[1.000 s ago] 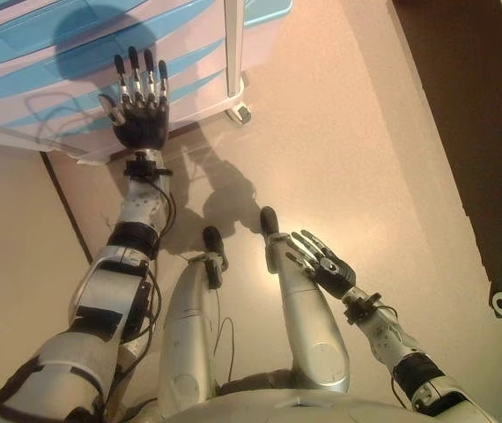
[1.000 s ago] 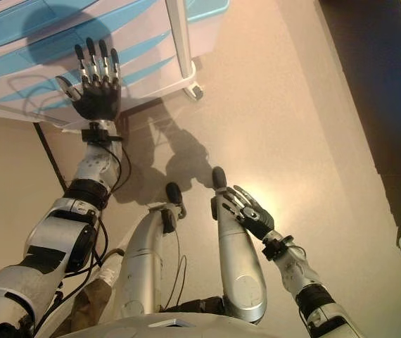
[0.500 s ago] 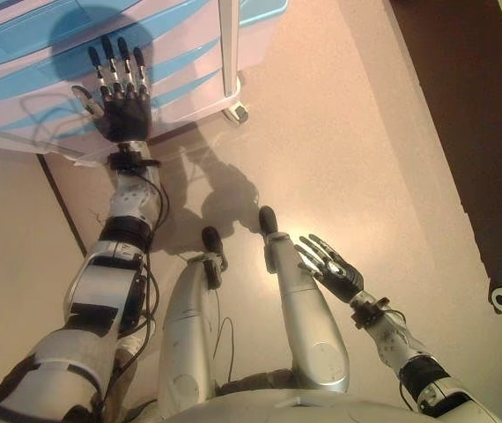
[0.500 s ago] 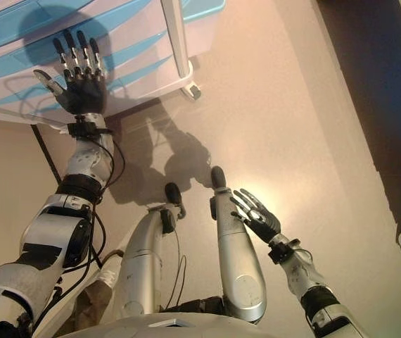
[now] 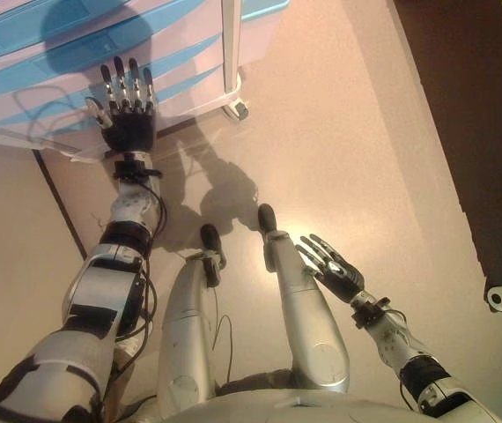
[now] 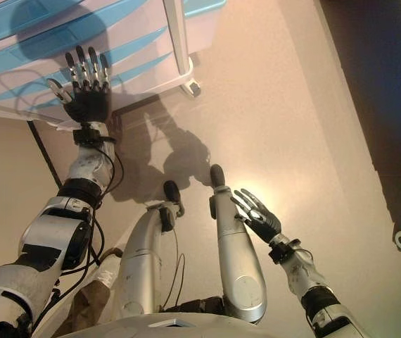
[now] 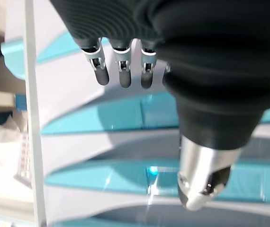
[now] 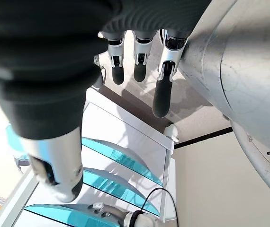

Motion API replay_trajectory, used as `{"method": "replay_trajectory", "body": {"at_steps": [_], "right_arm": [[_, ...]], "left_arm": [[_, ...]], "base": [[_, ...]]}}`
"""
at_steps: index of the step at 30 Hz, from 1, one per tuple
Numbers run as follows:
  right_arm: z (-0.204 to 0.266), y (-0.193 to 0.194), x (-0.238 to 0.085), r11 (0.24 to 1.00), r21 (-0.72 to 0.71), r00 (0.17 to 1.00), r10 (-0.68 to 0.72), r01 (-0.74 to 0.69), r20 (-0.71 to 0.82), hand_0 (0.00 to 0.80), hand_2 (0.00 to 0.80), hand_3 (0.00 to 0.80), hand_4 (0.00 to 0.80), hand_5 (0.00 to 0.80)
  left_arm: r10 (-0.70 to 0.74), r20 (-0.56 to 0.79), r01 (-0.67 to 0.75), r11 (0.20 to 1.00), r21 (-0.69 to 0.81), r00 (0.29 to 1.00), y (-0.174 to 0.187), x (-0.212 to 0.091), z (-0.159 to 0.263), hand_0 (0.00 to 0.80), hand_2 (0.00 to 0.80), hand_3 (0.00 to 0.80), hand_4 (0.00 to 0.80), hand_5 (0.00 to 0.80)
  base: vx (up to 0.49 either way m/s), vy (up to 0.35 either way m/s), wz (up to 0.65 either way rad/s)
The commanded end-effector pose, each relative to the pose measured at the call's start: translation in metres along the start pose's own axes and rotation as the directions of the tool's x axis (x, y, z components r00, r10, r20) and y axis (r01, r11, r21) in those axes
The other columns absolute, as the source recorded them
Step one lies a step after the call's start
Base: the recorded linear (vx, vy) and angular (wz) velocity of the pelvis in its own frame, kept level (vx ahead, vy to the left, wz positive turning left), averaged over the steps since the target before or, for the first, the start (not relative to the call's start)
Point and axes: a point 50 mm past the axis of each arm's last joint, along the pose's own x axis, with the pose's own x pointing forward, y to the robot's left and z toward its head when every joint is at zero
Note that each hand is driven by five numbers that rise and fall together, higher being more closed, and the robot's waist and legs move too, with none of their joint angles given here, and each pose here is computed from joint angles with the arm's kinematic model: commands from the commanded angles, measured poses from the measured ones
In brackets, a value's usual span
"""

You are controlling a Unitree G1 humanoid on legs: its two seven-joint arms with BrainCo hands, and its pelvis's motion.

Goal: Open the drawer and pick up the medicine

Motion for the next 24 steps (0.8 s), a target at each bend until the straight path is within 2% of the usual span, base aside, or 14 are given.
{"method": "replay_trajectory", "body": {"at_steps": [1,5,11,18,24], "right_arm": [[-0.049,0.012,-0.021,0.994,0.113,0.991,0.017,-0.002,-0.133,0.0,0.0,0.0,0.0,0.0],[-0.051,0.014,-0.019,0.992,0.123,0.99,0.029,-0.012,-0.135,0.0,0.0,0.0,0.0,0.0],[-0.052,0.015,-0.018,0.992,0.128,0.99,0.038,-0.02,-0.138,0.0,0.0,0.0,0.0,0.0],[-0.053,0.013,-0.02,0.991,0.131,0.989,0.038,-0.019,-0.143,0.0,0.0,0.0,0.0,0.0],[-0.052,0.012,-0.021,0.992,0.127,0.989,0.037,-0.019,-0.143,0.0,0.0,0.0,0.0,0.0]], "left_arm": [[0.046,-0.035,-0.044,0.998,0.052,0.998,0.012,-0.014,0.007,0.0,0.0,0.0,0.0,0.0],[0.098,-0.017,-0.097,0.994,0.051,0.995,0.022,-0.027,0.012,0.0,0.0,0.0,0.0,0.0],[0.077,0.044,-0.078,0.997,0.009,0.996,0.022,-0.028,0.022,0.0,0.0,0.0,0.0,0.0],[-0.058,0.105,0.061,0.998,-0.027,0.993,0.006,-0.011,0.03,0.0,0.0,0.0,0.0,0.0],[-0.176,0.105,0.179,0.984,-0.022,0.979,-0.018,0.013,0.029,0.0,0.0,0.0,0.0,0.0]], "base": [[-0.013,-0.031,0.04],[-0.013,-0.038,0.01],[0.0,0.0,0.0],[0.0,0.0,0.0],[0.0,0.0,0.0]]}}
